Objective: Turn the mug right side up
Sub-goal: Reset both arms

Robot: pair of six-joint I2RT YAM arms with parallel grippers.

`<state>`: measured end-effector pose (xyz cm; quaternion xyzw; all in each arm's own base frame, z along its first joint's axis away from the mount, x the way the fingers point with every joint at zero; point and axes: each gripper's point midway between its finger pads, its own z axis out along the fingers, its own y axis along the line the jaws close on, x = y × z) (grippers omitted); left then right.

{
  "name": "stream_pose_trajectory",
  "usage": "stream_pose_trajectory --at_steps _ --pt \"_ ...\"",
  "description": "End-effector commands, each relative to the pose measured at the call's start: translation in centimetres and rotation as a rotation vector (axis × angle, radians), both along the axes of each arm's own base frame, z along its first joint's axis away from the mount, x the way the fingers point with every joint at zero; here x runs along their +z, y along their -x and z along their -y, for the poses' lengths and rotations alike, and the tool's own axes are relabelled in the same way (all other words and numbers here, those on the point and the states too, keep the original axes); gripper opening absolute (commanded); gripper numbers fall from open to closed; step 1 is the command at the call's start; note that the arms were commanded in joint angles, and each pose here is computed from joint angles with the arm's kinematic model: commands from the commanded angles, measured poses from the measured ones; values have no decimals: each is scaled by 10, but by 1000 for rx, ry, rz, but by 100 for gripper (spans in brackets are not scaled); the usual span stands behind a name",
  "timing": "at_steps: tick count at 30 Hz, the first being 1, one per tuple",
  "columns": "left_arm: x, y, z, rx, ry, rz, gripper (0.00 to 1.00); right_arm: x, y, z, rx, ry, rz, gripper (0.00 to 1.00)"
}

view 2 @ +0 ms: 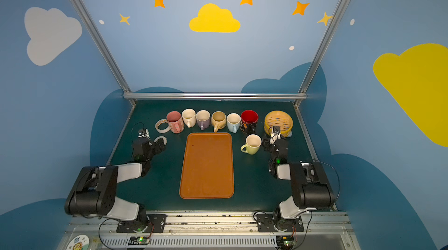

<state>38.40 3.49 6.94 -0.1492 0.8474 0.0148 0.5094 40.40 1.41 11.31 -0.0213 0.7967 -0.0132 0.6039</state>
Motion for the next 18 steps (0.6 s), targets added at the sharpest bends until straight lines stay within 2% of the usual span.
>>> stream_pose_trajectory --at_steps 1,4,18 --pt "11 -10 6 -48 -14 62 100 -24 10 -9 56 -59 -115 78" --pt "13 -9 6 -48 -13 71 100 -24 10 -9 54 -58 -115 81" --pt "11 -7 7 -52 -16 61 100 -25 10 -9 54 -55 -120 82"
